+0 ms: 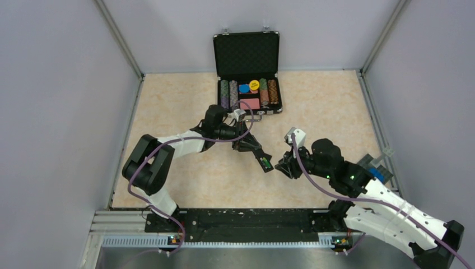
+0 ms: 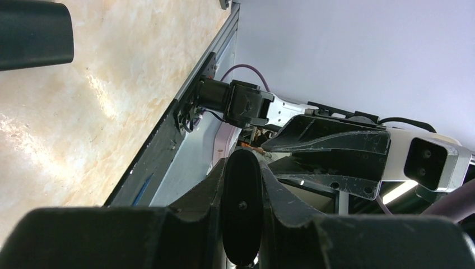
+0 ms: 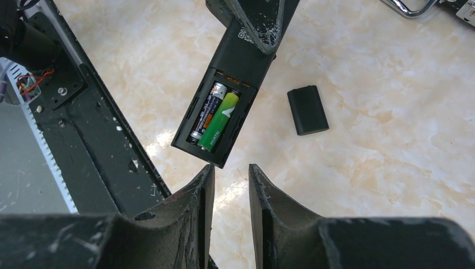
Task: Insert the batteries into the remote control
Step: Load the battery into the remote control.
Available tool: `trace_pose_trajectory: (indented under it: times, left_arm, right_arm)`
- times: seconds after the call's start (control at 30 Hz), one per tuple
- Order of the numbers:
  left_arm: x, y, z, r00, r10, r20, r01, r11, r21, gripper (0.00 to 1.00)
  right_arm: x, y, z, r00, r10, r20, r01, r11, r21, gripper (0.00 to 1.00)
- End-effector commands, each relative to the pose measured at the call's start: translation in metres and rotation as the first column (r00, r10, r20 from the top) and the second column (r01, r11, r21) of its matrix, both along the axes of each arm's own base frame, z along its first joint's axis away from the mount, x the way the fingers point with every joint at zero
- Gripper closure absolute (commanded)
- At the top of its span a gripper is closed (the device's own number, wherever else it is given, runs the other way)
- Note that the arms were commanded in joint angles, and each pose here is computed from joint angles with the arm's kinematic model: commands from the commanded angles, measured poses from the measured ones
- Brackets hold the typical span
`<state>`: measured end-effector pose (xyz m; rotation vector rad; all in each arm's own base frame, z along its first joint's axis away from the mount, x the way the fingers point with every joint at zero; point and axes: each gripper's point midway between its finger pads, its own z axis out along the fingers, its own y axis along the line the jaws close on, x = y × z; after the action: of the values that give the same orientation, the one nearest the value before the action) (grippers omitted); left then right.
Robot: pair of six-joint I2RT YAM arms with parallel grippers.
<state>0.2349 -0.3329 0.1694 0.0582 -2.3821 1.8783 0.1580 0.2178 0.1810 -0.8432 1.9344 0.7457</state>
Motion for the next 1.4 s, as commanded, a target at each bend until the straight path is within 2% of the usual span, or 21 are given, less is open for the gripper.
trace_pose_trajectory:
  times: [0.0,0.47,1.37]
  left_arm:
    - [0.0,-0.006,0.016,0.998,-0.026,0.055,0.029,0.998,-0.054,1.0]
    - [-0.003,-0.015,0.017,0.998,-0.033,0.046,0.036,0.997,-0.071,1.0]
    - [-0.014,-0.022,0.035,0.995,-0.068,0.075,0.077,0.989,-0.124,1.0]
  right_arm:
    - [-0.001,0.008,0.015,0.998,0.04,0.051,-0.042,0.998,0.043,0.71]
    - [-0.003,0.009,0.014,0.998,0.049,0.05,-0.051,0.998,0.046,0.71]
    - [0.007,0.002,0.005,0.999,-0.021,0.034,0.021,1.0,0.002,0.71]
